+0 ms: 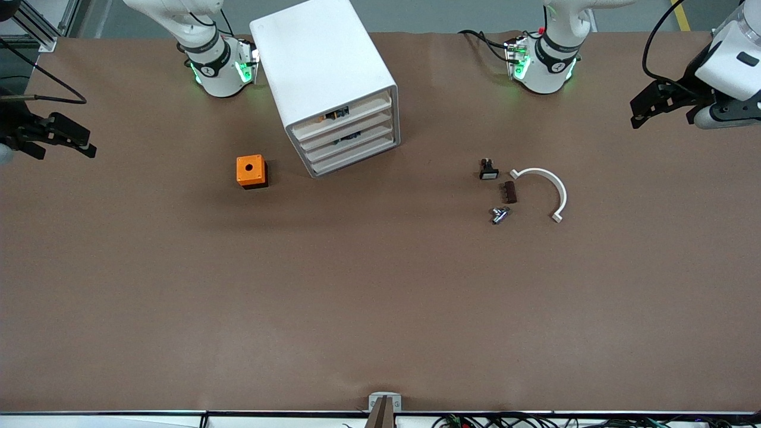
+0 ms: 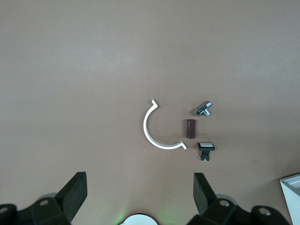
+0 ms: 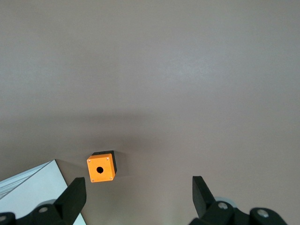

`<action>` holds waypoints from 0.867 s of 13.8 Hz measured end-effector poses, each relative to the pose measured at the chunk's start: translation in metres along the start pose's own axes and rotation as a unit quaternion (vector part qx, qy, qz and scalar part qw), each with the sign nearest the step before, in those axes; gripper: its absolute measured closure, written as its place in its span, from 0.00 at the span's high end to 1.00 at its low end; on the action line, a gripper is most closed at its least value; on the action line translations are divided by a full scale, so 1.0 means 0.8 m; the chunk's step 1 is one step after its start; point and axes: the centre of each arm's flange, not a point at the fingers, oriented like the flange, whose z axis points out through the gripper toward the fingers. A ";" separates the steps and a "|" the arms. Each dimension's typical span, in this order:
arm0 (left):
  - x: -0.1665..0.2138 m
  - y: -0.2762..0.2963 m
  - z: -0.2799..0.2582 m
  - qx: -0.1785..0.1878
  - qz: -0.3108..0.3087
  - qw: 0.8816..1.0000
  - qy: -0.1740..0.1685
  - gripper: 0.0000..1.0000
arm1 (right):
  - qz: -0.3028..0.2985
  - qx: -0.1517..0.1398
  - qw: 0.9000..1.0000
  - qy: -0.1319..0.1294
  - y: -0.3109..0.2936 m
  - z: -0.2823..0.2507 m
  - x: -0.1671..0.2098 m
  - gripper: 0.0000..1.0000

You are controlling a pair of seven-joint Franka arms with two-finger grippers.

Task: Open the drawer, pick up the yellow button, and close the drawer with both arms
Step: 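Move the left gripper toward the white cabinet's drawer handle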

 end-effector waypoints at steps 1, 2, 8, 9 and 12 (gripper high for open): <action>0.000 0.000 0.000 0.000 0.000 1.000 0.000 1.00 | 0.000 0.000 1.000 0.000 0.000 0.000 0.000 1.00; 0.000 -0.001 0.000 0.000 -0.001 1.000 0.000 1.00 | 0.000 0.000 1.000 0.000 0.000 0.000 0.000 1.00; 0.014 -0.004 0.014 0.001 -0.003 1.000 -0.022 1.00 | 0.008 0.000 1.000 0.002 0.011 -0.014 -0.003 1.00; 0.023 -0.002 0.027 0.001 -0.002 0.999 -0.033 1.00 | 0.012 0.001 1.000 -0.002 0.016 -0.012 -0.003 1.00; 0.049 0.013 0.076 -0.007 -0.009 0.997 -0.072 1.00 | 0.014 0.003 1.000 -0.027 0.020 0.021 0.015 1.00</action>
